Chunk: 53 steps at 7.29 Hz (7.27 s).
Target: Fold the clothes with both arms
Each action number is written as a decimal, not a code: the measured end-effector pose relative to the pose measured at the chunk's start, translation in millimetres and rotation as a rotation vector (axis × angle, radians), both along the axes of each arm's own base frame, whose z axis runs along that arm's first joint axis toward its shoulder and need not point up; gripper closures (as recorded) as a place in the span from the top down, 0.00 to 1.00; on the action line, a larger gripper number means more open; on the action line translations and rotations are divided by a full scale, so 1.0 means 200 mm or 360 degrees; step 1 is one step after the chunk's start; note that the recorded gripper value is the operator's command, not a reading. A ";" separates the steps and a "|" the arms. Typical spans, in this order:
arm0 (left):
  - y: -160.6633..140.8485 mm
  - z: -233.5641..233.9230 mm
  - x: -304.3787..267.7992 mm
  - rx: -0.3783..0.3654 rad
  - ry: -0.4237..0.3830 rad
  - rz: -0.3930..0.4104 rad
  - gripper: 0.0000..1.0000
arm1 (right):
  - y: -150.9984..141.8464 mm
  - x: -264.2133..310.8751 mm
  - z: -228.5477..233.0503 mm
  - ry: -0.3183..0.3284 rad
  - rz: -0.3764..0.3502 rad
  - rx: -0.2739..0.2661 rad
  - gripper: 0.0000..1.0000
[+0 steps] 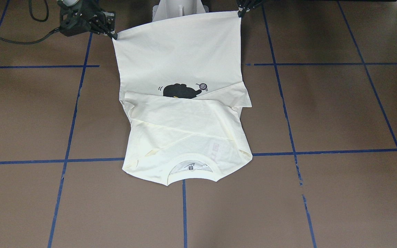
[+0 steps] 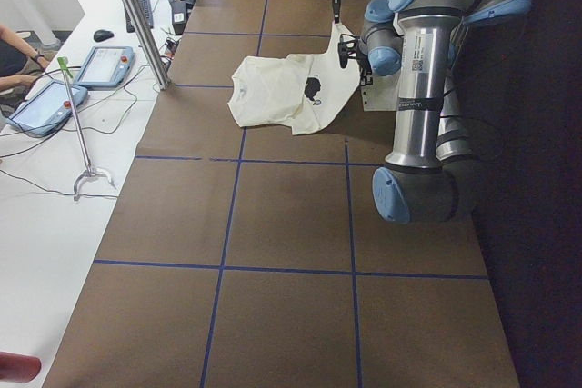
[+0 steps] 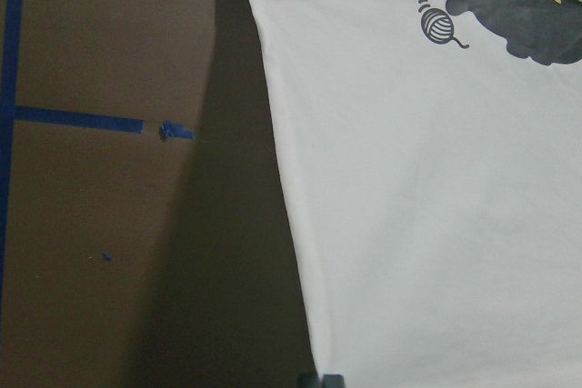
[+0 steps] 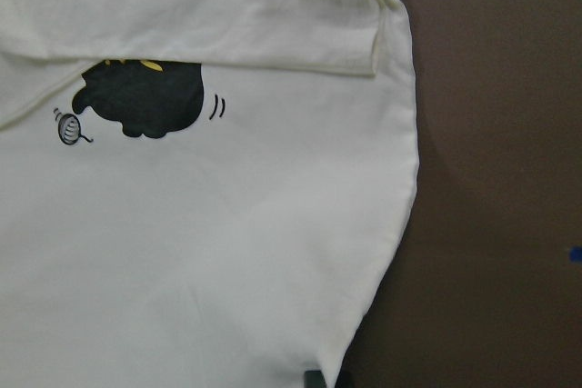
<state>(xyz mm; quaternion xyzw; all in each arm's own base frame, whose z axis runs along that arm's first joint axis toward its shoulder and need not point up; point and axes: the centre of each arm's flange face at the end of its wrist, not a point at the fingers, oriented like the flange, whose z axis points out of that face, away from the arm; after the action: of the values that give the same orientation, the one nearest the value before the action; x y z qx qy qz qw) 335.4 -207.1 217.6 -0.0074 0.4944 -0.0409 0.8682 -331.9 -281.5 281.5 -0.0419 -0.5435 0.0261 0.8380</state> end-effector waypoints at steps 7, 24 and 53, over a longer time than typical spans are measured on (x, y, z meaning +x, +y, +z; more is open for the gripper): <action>-1.20 0.22 0.07 0.0125 -0.0203 -0.0344 0.00 | -1.17 -0.25 0.04 0.0151 0.0377 0.0029 0.00; -1.86 0.58 0.41 0.0087 -0.0197 -0.0502 0.00 | -1.68 -0.53 0.15 0.0332 0.0515 0.0023 0.16; -1.58 0.20 0.47 0.0023 -0.0031 -0.0517 1.00 | 0.41 -0.48 0.38 0.0393 -0.0128 0.0077 0.00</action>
<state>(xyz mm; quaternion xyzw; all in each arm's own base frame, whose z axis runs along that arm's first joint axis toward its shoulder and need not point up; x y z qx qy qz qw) 429.1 -523.5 257.7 0.0792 0.4808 -0.1772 0.8551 -428.0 -200.2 358.2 -0.0398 -0.4347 -0.0157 0.8996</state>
